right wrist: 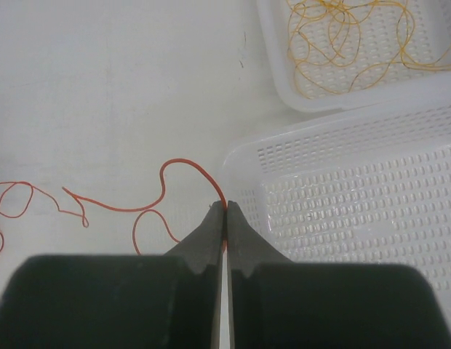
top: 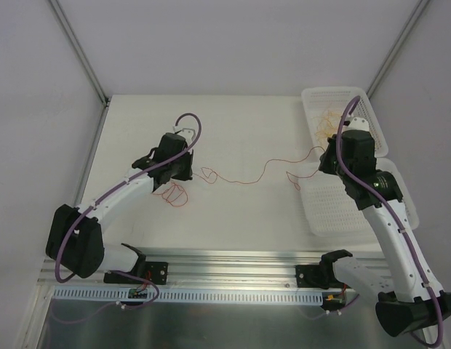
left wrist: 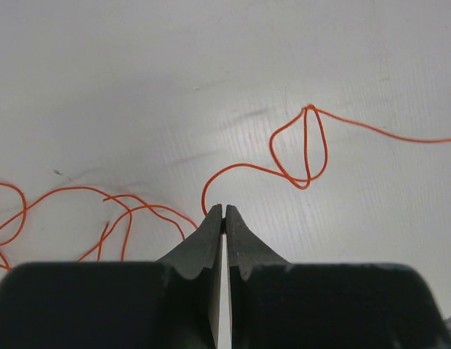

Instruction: Untangle the cables

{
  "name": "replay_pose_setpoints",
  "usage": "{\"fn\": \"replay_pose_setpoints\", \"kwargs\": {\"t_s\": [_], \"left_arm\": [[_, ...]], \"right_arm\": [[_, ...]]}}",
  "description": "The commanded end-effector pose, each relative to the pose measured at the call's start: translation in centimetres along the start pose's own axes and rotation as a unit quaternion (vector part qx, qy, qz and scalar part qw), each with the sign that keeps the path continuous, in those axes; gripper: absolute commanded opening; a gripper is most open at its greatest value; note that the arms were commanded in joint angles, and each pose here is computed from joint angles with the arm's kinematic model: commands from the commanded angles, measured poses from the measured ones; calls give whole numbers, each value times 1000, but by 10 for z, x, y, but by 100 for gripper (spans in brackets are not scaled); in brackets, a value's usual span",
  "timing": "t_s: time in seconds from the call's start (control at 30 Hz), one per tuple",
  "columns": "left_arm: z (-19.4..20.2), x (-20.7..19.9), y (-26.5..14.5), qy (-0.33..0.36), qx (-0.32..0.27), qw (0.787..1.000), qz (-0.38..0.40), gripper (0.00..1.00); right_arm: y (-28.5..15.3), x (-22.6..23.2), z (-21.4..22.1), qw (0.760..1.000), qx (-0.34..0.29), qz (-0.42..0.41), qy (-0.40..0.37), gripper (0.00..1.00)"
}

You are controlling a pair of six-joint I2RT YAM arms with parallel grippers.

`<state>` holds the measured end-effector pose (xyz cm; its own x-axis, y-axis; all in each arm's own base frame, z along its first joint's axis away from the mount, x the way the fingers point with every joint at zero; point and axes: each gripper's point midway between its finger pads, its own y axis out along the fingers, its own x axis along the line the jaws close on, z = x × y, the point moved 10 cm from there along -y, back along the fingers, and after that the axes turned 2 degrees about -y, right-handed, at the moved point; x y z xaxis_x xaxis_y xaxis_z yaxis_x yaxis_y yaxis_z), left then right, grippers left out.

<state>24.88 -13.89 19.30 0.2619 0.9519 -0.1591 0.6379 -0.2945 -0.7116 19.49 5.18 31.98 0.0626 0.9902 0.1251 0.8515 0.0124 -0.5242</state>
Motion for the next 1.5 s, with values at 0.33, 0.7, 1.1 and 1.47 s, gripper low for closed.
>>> {"fn": "replay_pose_setpoints", "kwargs": {"t_s": [0.33,0.7,1.1,1.47], "left_arm": [[14,51,-15,-97,66,988,-99,0],[6,79,-31,-140,53,976,-157,0],[-10,134,-55,-231,20,927,-293,0],[-64,190,-70,-274,-48,865,-417,0]], "right_arm": [[-23,-25,-22,998,-39,44,-11,1],[-35,-40,-28,996,-49,68,-5,1],[-56,-57,-43,987,-76,143,17,1],[-90,-71,-75,965,-133,222,46,1]]}}
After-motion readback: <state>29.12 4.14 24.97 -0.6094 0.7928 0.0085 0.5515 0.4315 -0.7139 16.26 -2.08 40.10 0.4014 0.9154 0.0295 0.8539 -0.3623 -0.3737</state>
